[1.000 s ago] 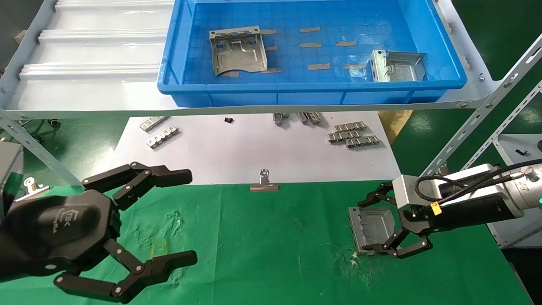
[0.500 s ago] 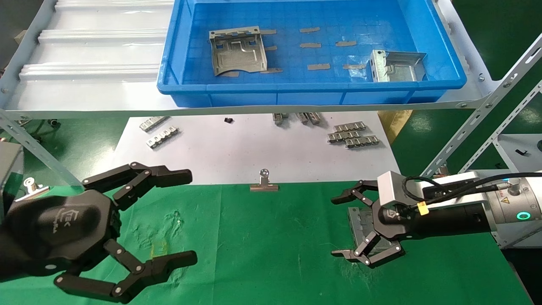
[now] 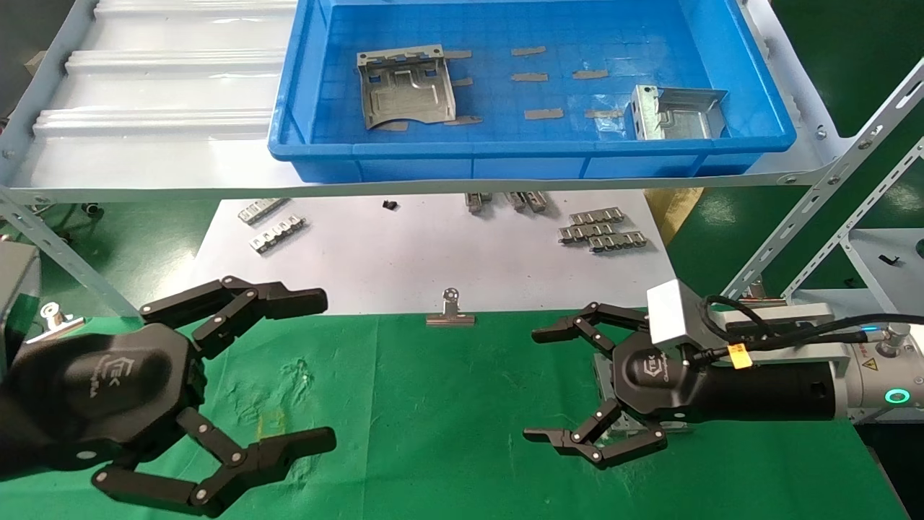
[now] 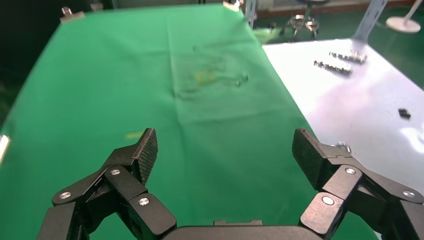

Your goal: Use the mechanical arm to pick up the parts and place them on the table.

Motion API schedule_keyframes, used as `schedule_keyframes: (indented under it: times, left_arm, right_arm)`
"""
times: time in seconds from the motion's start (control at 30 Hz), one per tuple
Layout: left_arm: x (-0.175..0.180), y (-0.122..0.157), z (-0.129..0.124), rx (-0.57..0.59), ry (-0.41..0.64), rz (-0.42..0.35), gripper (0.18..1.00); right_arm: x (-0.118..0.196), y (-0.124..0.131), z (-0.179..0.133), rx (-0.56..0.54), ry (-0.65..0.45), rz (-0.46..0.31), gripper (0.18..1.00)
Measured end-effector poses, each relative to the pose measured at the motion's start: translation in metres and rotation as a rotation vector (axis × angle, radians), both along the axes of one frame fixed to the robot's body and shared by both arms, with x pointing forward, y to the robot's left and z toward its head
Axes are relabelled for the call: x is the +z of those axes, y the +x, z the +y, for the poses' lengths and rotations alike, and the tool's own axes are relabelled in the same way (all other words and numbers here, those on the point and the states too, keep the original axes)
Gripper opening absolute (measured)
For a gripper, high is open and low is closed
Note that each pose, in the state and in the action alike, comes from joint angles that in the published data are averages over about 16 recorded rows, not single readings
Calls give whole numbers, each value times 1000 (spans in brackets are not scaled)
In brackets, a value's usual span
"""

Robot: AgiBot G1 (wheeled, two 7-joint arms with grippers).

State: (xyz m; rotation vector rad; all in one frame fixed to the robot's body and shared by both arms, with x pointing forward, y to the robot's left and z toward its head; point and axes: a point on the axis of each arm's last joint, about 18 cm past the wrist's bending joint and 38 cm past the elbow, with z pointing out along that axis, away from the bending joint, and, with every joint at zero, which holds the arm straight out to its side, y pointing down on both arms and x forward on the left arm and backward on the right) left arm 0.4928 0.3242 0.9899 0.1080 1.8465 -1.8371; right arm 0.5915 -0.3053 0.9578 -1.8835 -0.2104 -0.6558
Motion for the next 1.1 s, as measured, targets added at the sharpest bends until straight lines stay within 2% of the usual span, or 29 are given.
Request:
schedule_keyframes:
  times: [0.6,1.1]
  left_arm:
    - [0,0,0,0,0,0,1001]
    - [0,0,0,0,0,0,1001]
  right_arm:
    - [18,-57,5,81,196,9,1000]
    - [33,-113,3,136,269,7,1000]
